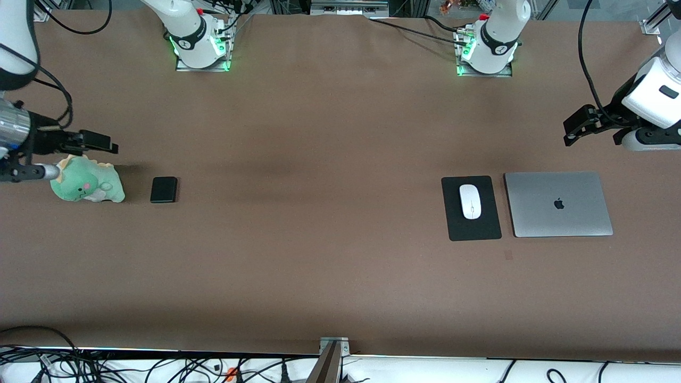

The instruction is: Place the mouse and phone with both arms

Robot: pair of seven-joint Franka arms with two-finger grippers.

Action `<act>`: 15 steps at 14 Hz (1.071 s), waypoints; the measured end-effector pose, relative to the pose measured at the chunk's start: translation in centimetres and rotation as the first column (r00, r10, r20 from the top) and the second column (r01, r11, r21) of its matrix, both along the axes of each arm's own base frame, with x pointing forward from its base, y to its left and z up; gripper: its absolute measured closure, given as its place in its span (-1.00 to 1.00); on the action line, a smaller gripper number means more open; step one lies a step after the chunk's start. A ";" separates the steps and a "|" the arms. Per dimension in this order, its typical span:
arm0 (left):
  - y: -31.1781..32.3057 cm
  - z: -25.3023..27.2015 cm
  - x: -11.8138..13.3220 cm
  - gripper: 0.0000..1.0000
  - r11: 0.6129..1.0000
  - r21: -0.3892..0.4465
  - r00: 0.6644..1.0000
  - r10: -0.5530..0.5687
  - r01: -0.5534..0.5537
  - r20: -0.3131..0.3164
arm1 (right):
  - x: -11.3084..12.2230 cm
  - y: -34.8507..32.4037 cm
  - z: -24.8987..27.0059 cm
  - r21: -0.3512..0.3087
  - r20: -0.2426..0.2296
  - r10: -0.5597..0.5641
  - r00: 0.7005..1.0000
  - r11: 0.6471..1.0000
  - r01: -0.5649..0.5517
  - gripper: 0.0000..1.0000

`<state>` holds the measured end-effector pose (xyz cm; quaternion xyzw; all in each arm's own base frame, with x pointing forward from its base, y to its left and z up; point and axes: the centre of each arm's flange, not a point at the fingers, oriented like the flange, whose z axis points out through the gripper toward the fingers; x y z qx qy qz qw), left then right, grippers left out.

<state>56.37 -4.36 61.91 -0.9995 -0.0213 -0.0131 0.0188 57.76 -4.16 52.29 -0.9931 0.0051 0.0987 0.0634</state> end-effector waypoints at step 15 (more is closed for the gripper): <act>-0.3 0.0 0.0 -1.00 1.000 0.000 1.000 -0.004 0.004 -0.002 | -4.8 3.5 10.8 -0.118 0.130 -0.021 0.991 0.992 0.037 -1.00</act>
